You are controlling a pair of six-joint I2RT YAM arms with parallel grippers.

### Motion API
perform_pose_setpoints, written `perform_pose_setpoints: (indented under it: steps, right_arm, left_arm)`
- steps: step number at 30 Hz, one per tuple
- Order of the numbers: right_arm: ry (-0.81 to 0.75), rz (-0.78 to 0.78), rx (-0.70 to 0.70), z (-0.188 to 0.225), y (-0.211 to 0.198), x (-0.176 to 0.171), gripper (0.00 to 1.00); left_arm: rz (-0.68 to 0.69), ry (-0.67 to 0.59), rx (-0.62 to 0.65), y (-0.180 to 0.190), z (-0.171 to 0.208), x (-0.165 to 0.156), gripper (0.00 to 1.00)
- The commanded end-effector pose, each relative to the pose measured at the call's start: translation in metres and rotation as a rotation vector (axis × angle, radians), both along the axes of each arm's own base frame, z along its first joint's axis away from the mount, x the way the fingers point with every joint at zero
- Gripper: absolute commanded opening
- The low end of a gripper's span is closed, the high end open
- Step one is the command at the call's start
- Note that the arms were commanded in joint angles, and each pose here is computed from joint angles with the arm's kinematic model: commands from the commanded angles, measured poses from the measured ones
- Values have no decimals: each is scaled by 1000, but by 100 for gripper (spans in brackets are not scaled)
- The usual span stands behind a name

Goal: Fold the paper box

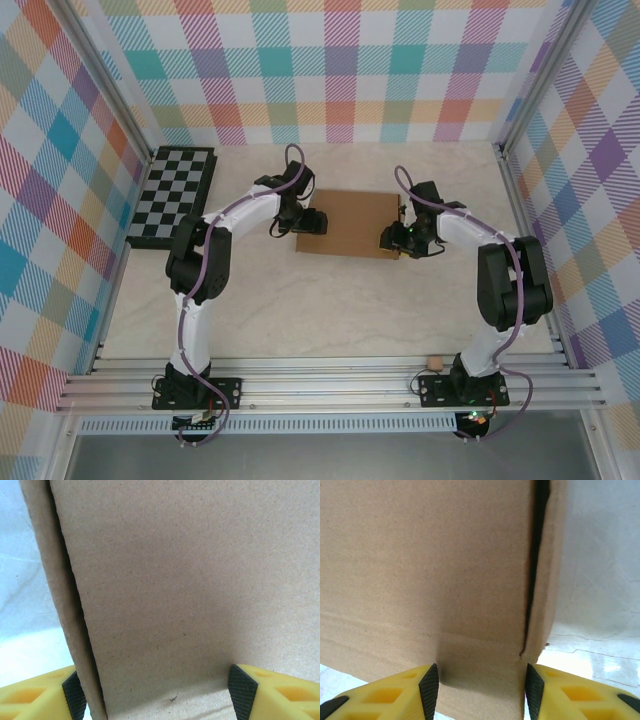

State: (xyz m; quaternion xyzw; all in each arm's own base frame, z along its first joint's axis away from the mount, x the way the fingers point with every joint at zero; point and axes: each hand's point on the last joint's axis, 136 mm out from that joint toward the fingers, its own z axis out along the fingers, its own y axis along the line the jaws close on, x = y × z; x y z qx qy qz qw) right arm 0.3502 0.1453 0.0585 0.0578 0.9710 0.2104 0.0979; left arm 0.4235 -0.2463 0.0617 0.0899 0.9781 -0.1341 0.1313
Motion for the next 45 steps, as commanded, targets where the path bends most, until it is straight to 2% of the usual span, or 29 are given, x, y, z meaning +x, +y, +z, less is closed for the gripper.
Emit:
perform_pose_setpoints:
  steps: [1, 8, 15, 29, 36, 45]
  right_arm:
    - [-23, 15, -31, 10, -5, 1, 52]
    - [-39, 13, -3, 9, 0, 7, 51]
    - [-59, 20, -37, 5, -5, 11, 49]
    - [-42, 20, -65, -10, -12, -3, 46]
    - [-41, 7, -103, -7, -19, -7, 47]
    - [-47, 6, -87, -3, -17, -5, 49]
  left_arm:
    - [5, 133, 98, 19, -41, -22, 75]
    - [5, 131, 97, 19, -39, -22, 75]
    - [4, 133, 100, 19, -41, -22, 75]
    - [6, 130, 103, 19, -41, -20, 75]
    - [6, 133, 106, 20, -42, -21, 75]
    - [7, 130, 101, 19, -42, -19, 75]
